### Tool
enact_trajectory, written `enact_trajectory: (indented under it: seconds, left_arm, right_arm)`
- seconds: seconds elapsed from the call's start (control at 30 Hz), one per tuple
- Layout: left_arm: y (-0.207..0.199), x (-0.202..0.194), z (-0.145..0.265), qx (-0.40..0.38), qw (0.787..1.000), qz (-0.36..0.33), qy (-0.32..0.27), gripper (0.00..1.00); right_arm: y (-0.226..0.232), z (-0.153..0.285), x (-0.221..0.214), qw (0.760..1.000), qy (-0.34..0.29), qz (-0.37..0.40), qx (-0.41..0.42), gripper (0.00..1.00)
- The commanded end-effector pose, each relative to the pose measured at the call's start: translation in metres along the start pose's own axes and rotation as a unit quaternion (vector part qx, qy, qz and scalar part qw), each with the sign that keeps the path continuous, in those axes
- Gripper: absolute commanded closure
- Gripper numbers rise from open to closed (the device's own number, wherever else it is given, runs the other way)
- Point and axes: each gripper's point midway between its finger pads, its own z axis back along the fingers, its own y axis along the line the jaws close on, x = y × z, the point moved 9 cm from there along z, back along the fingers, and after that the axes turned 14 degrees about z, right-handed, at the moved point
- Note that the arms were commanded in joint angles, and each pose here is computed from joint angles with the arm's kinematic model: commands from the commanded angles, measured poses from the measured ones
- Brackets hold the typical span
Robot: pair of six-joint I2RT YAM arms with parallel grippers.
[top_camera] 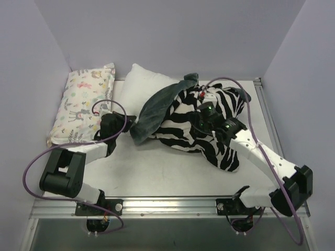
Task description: Remove the pillowcase from the pillow
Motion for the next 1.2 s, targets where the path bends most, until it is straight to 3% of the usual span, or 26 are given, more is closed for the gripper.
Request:
enact_trajectory:
  seconds: [0.0, 0.23, 0.57, 0.73, 0.8, 0.87, 0.97, 1.0, 1.1, 1.17]
  left_arm:
    - [-0.029, 0.021, 0.005, -0.035, 0.996, -0.017, -0.077, 1.0]
    - [-0.022, 0.057, 0.029, 0.013, 0.989, -0.044, -0.143, 1.0]
    - [-0.012, 0.089, 0.056, 0.049, 0.983, -0.062, -0.167, 1.0]
    - [-0.017, 0.099, 0.06, 0.051, 0.983, -0.066, -0.165, 1.0]
    - [-0.022, 0.096, 0.059, 0.042, 0.985, -0.072, -0.153, 1.0]
    - [-0.023, 0.09, 0.057, 0.041, 0.986, -0.085, -0.135, 1.0]
    - [-0.029, 0.075, 0.056, 0.039, 0.987, -0.105, -0.111, 1.0]
    - [-0.032, 0.072, 0.058, 0.033, 0.987, -0.11, -0.109, 1.0]
    - [-0.031, 0.061, 0.061, 0.031, 0.987, -0.119, -0.102, 1.0]
    - [-0.03, 0.054, 0.06, 0.032, 0.988, -0.121, -0.096, 1.0]
  right_arm:
    - [-0.052, 0.018, -0.01, 0.996, 0.011, -0.075, -0.039, 1.0]
    - [-0.134, 0.057, 0.0, 0.97, -0.038, -0.226, -0.082, 1.0]
    - [-0.189, 0.082, -0.002, 0.939, -0.066, -0.314, -0.124, 1.0]
    - [-0.184, 0.089, 0.007, 0.94, -0.086, -0.32, -0.084, 1.0]
    - [-0.158, 0.083, 0.017, 0.955, -0.084, -0.281, -0.039, 1.0]
    - [-0.141, 0.076, 0.015, 0.971, -0.058, -0.227, -0.053, 1.0]
    - [-0.1, 0.066, 0.005, 0.989, -0.019, -0.145, -0.026, 0.77]
    - [-0.097, 0.068, 0.002, 0.99, -0.024, -0.128, -0.055, 0.54]
    - [-0.065, 0.074, -0.012, 0.996, -0.022, -0.066, -0.06, 0.26]
    - [-0.035, 0.082, -0.019, 0.999, -0.029, -0.017, -0.036, 0.2]
